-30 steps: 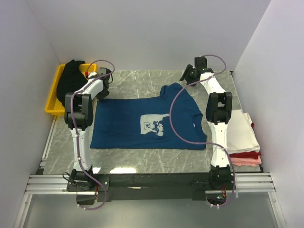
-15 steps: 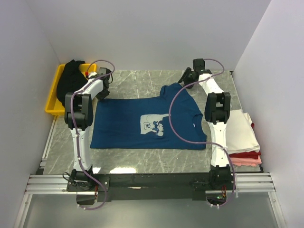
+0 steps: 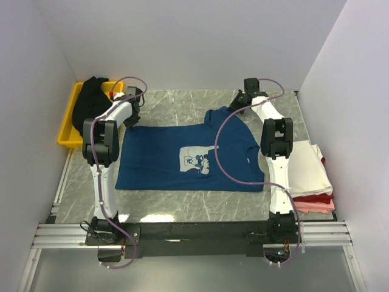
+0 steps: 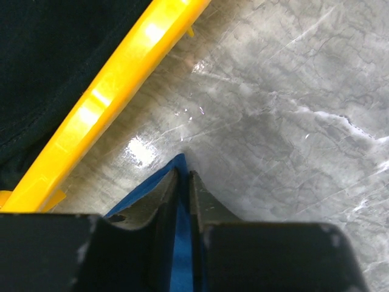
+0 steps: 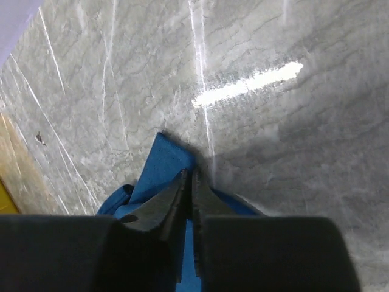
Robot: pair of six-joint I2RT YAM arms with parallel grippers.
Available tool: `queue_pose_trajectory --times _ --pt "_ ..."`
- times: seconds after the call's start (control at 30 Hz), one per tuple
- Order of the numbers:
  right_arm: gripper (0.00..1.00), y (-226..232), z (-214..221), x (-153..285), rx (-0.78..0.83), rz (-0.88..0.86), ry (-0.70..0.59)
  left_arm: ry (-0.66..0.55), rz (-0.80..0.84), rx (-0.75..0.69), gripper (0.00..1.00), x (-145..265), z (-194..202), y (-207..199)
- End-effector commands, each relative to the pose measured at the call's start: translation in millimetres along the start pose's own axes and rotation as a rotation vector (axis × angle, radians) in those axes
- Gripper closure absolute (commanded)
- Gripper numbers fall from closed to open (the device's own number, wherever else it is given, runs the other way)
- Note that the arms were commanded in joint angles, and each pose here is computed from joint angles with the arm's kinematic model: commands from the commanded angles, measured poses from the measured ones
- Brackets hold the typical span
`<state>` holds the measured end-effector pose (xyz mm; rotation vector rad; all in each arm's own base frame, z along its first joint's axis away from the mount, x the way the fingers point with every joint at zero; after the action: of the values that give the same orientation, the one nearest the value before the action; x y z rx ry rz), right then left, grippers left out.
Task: Fold and stack the t-shirts
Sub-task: Fold the tshirt
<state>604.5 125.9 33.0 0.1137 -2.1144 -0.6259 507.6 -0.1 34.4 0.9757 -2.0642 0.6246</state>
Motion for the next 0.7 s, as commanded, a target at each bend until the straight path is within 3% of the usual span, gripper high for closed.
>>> queue_pose_trajectory --times 0.0,0.13,0.5,0.67 --pt "0.9 7 -10 21 0.014 0.007 -0.035 -0.014 0.052 0.02 0.84 14 -10 -8" --pt "1.0 8 -21 38 0.022 0.003 -0.075 -0.015 0.055 0.025 0.89 16 -12 -7" --pt "1.0 23 -58 97 0.05 -0.06 -0.227 -0.043 0.089 0.056 0.94 33 -26 -9" --pt "1.0 21 -58 110 0.057 -0.063 -0.233 -0.056 0.106 0.072 0.94 43 -34 -7"
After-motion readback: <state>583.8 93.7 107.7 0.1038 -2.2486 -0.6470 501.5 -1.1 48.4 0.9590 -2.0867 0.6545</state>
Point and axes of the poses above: each gripper's point midway between its finger pads, its own x axis back along the fingers, its own y axis along the line the jaws close on, z = x × y, the point moved 1 cm from there along x, back along the fingers, and after that the axes turned 12 degrees about x, right-handed, at the moved point
